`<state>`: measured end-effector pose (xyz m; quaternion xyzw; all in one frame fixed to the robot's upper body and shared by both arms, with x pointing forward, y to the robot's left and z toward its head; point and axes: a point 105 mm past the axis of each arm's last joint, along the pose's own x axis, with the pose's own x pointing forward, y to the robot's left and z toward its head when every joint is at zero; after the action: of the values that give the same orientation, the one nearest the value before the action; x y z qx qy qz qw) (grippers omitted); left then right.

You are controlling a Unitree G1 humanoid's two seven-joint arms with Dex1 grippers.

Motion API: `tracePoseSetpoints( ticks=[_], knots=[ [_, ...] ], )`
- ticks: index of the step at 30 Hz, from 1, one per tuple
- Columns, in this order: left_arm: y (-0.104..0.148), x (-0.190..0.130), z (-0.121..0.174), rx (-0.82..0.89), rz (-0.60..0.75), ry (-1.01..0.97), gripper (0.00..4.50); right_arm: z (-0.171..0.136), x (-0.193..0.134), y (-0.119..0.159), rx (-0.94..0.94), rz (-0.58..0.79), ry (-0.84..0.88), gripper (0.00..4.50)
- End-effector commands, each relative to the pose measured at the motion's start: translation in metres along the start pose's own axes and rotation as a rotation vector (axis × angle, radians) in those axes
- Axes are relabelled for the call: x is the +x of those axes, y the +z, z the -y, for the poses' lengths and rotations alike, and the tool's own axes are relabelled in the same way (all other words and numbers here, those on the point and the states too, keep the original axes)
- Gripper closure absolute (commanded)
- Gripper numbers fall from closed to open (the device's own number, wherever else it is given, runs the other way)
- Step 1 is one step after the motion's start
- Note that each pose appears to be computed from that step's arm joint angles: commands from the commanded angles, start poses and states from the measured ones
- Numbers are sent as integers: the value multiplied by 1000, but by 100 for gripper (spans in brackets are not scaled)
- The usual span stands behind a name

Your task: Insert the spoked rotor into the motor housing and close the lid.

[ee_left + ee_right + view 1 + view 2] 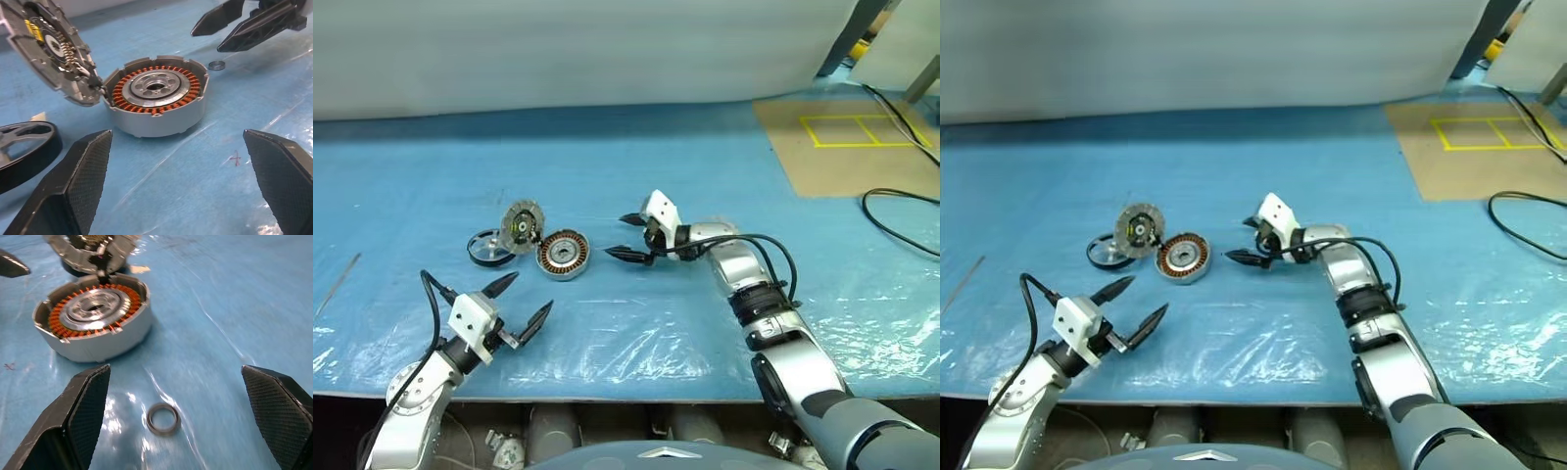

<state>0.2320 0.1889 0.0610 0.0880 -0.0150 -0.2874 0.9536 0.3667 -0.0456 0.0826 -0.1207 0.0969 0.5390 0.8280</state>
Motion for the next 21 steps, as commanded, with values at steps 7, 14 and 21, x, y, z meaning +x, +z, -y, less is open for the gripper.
tracePoseSetpoints(
  ticks=[7, 14, 21],
  knots=[
    [14, 5, 0, 26, 33, -6, 0, -4, 9, -19, -21, -26, -29, 3],
    [13, 2, -2, 28, 21, 2, 0, -6, 2, -35, -67, -84, -8, 3],
    [10, 2, -2, 28, 8, -1, 0, -12, -2, -36, -107, -89, 39, 3]
  ],
)
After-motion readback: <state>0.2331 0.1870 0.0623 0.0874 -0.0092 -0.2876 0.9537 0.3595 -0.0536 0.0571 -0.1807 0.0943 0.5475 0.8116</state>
